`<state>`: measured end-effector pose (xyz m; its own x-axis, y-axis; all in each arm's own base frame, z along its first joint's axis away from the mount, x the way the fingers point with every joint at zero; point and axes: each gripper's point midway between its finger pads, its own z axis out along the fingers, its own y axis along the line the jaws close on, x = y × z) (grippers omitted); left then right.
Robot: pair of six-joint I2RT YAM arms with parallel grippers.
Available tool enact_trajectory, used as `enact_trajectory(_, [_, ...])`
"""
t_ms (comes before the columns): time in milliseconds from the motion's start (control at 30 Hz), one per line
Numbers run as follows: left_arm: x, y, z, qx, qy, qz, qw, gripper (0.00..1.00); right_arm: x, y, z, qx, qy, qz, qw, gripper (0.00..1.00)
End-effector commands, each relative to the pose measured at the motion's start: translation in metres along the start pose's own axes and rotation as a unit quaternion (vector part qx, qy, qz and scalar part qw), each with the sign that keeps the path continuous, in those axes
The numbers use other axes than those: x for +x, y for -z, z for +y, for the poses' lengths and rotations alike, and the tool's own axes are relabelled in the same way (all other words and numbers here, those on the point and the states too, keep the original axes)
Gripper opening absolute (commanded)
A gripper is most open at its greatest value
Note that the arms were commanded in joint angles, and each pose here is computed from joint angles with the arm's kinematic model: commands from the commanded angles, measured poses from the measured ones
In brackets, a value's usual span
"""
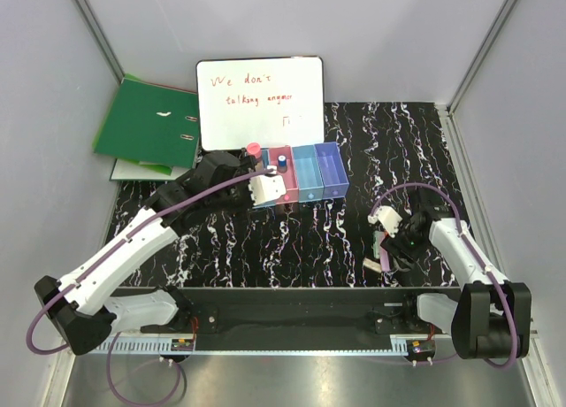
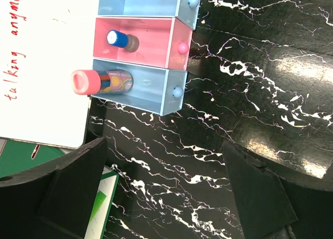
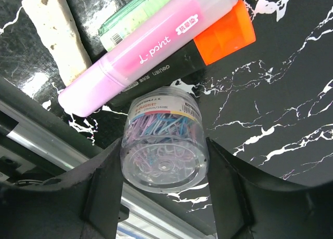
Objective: Sort the stationery into containers
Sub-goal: Pick up the stationery from the corner of the board, then place the stationery in the storage box.
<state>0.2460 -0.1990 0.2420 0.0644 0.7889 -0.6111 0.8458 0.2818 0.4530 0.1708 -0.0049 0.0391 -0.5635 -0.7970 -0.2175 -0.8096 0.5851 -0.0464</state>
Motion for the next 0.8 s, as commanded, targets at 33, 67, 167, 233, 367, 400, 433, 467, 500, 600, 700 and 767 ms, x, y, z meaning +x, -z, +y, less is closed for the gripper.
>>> enact_trajectory(33, [-0.017,0.010,0.011,-0.017,0.007,-0.022,1.000,0.99,-0.010,0.002,-0.009,0.015,-0.006,-0.020,1.000,0.15])
enact_trajectory(67, [-0.017,0.010,0.010,-0.017,0.010,-0.023,1.000,0.99,-0.013,0.005,-0.010,0.019,-0.009,-0.027,0.999,0.14])
enact_trajectory(167, [-0.015,0.006,0.005,-0.008,0.027,-0.021,0.999,0.99,-0.028,0.025,-0.017,0.038,-0.016,-0.060,0.997,0.09])
enact_trajectory(233, [-0.015,0.003,0.002,-0.003,0.047,-0.019,0.999,0.99,-0.043,0.047,-0.023,0.056,-0.025,-0.089,0.994,0.04])
enact_trajectory(367, [-0.023,0.002,-0.007,0.022,0.074,-0.037,0.996,0.99,-0.066,0.087,-0.022,0.056,-0.053,-0.135,0.988,0.01])
enact_trajectory(400, [-0.028,0.004,-0.006,0.024,0.086,-0.046,0.995,0.99,-0.076,0.103,-0.028,0.070,-0.055,-0.155,0.984,0.01])
enact_trajectory(433, [-0.031,0.004,-0.007,0.029,0.090,-0.050,0.994,0.99,-0.081,0.110,-0.029,0.072,-0.067,-0.164,0.982,0.00])
enact_trajectory(467, [-0.036,0.004,-0.007,0.038,0.098,-0.059,0.993,0.99,-0.086,0.116,-0.028,0.068,-0.073,-0.175,0.980,0.00])
enact_trajectory(500, [-0.044,0.009,-0.004,0.039,0.116,-0.071,0.990,0.99,-0.096,0.130,-0.033,0.075,-0.088,-0.193,0.974,0.00])
enact_trajectory(600, [-0.063,0.011,0.002,0.061,0.166,-0.103,0.979,0.99,-0.124,0.153,-0.037,0.055,-0.127,-0.238,0.961,0.00])
enact_trajectory(700, [-0.078,0.008,0.013,0.091,0.223,-0.128,0.962,0.99,-0.160,0.174,-0.037,-0.001,-0.174,-0.290,0.941,0.00])
enact_trajectory(767, [-0.086,0.010,0.021,0.111,0.251,-0.151,0.950,0.99,-0.186,0.191,-0.032,-0.051,-0.182,-0.330,0.925,0.00])
